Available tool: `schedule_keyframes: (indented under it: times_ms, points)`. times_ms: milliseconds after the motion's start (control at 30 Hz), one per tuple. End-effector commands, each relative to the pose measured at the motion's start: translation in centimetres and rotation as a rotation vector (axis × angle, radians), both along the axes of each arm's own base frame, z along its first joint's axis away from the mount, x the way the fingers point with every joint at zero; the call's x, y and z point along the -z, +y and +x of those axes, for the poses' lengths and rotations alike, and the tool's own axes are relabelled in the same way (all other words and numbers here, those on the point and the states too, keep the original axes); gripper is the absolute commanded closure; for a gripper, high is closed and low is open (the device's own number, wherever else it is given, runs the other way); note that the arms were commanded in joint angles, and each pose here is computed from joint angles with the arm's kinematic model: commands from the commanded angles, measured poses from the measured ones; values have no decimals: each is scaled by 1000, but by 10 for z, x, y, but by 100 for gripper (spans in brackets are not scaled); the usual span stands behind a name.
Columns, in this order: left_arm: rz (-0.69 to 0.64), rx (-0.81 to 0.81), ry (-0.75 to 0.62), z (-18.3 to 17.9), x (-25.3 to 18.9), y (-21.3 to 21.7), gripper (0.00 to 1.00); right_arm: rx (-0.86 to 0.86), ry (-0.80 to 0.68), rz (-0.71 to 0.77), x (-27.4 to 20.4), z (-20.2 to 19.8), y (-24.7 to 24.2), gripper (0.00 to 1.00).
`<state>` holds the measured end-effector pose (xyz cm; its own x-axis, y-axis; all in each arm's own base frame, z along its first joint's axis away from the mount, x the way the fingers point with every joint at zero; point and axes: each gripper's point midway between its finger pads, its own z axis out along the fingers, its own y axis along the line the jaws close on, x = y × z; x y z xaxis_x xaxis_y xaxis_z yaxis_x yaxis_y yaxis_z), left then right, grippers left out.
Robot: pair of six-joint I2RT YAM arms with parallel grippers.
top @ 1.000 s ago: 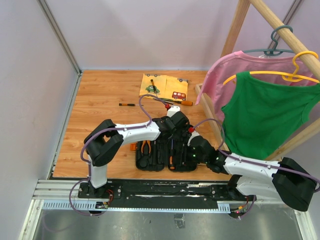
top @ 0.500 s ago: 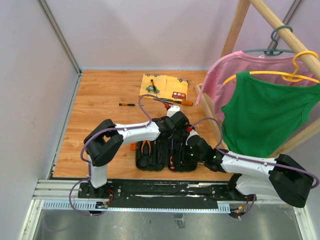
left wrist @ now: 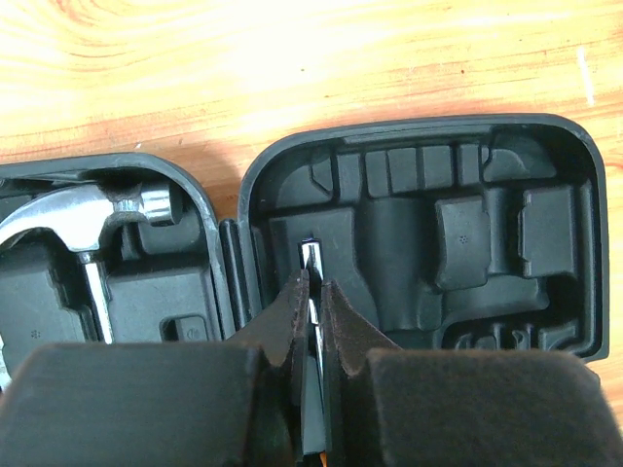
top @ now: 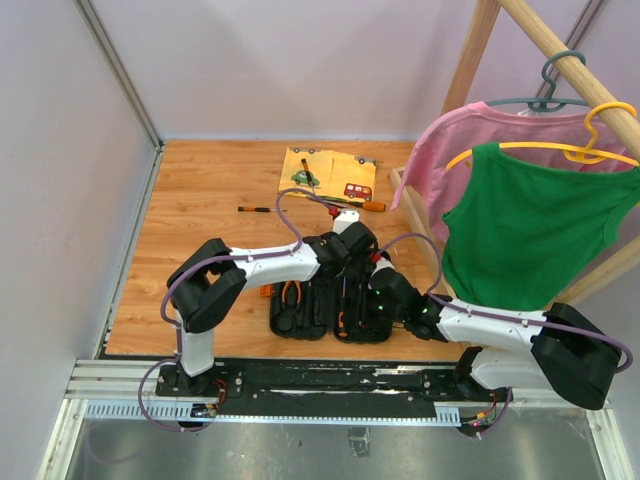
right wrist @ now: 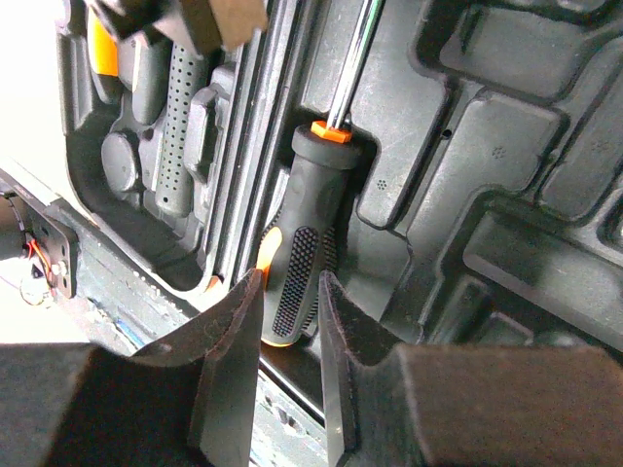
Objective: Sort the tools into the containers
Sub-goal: Adjust the screwdriver in the storage box.
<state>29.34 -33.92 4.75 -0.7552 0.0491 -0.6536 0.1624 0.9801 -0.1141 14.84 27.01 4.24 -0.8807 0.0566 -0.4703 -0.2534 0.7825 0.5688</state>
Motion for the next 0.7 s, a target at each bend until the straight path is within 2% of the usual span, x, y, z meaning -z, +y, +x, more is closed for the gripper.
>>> schedule_keyframes:
  times_ms: [0,400,667]
  points:
    - [24,2,58,-8,20,11,92,31,41,-187,37,-10,-35,81]
    - [45,23,151,-15,35,19,95,30,95,-364,62,-15,-58,84]
    - [57,21,205,-16,42,23,95,60,151,-430,79,-22,-71,88]
